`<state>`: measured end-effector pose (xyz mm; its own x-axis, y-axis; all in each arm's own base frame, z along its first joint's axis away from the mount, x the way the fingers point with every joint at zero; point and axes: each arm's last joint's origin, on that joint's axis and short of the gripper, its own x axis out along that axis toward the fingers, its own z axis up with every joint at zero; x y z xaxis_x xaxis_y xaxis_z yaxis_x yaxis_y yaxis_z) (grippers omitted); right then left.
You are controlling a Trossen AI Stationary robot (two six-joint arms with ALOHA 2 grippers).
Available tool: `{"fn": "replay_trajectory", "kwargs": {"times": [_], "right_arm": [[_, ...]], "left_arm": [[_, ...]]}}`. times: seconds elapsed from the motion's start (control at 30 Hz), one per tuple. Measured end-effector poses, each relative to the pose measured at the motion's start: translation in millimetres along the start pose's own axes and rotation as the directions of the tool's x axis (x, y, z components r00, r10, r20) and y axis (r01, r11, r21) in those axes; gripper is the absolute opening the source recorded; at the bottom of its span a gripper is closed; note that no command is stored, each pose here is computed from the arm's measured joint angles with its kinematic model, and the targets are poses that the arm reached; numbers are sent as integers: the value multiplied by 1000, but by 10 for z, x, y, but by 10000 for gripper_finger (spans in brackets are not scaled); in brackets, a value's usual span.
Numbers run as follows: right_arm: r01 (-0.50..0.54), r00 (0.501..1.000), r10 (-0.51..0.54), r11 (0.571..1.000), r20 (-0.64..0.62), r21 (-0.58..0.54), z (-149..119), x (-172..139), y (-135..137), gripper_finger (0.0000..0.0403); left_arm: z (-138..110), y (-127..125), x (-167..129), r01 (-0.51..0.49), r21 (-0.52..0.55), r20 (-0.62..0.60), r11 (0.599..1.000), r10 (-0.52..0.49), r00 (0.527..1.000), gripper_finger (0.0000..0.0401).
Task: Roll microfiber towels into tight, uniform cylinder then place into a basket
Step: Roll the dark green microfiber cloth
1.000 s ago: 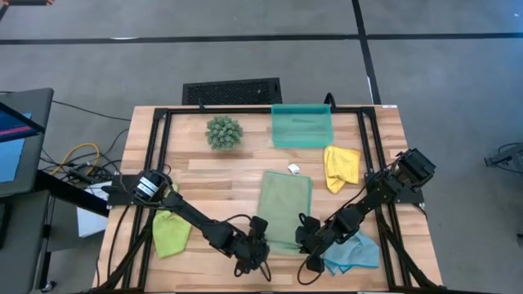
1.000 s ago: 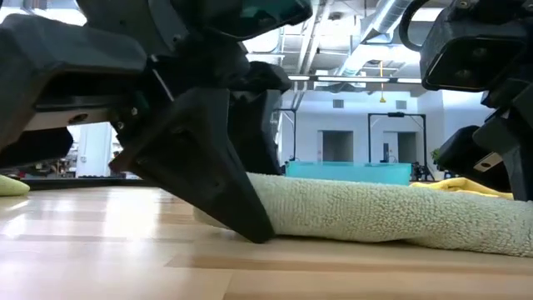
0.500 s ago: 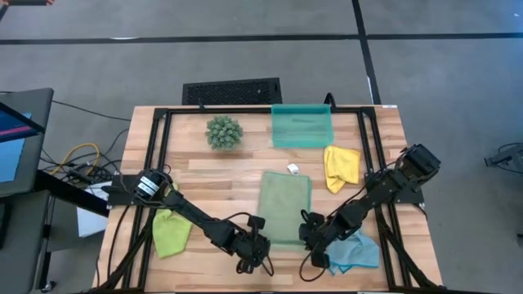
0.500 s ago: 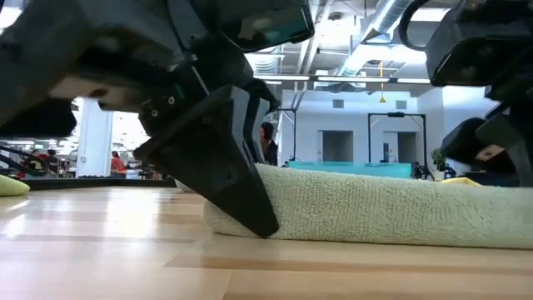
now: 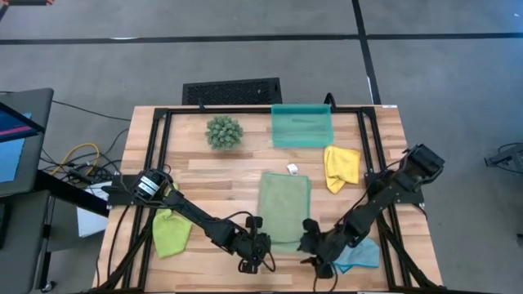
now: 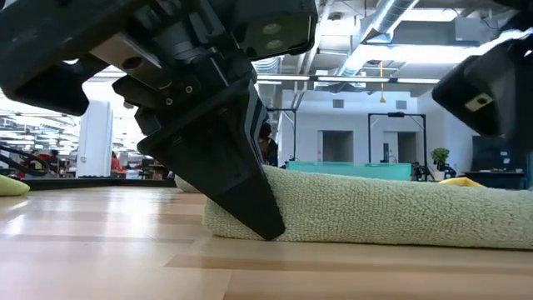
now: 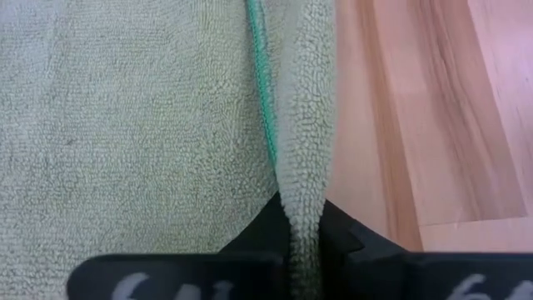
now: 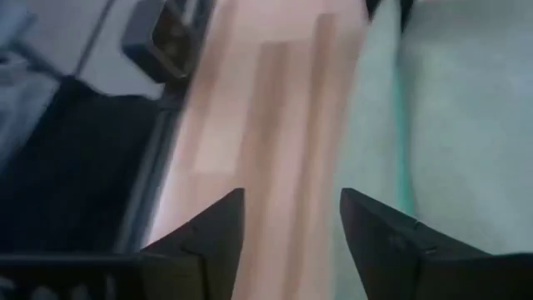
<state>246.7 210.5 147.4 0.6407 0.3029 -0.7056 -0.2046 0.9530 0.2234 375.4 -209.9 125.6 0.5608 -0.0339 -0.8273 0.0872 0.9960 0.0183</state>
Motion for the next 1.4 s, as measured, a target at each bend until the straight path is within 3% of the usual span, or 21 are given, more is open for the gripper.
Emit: {"fn": "replay_trajectory", "kwargs": {"times": [0.33, 0.63, 0.8, 0.93, 1.03, 1.17, 1.4], "right_arm": [[140, 990, -140, 984, 13, -112, 65, 375, 42, 199], [207, 971, -225, 960, -79, -188, 43, 563, 5, 129], [187, 975, -206, 964, -86, -191, 71, 547, 17, 62], [133, 982, -152, 977, -108, -170, 136, 484, -1, 16], [79, 988, -93, 990, -119, -119, 214, 429, -33, 14], [11, 989, -15, 1000, -146, -29, 292, 399, -107, 39], [-86, 980, 102, 991, -169, 99, 269, 441, -311, 23]], "left_arm": [[-7, -47, -2, 2, -16, 17, 1000, -2, 1000, 12], [-9, -52, -4, -11, -24, 22, 1000, 11, 1000, 13], [-9, -51, -4, -12, 8, 23, 1000, 12, 1000, 24], [-8, -32, -75, -9, 91, -4, 996, 9, 1000, 66], [22, -2, -220, -15, 168, -17, 986, 18, 1000, 103], [93, 23, -361, -59, 217, 28, 974, 54, 998, 136], [181, -94, -376, -70, 307, 155, 949, 23, 988, 148]]}}
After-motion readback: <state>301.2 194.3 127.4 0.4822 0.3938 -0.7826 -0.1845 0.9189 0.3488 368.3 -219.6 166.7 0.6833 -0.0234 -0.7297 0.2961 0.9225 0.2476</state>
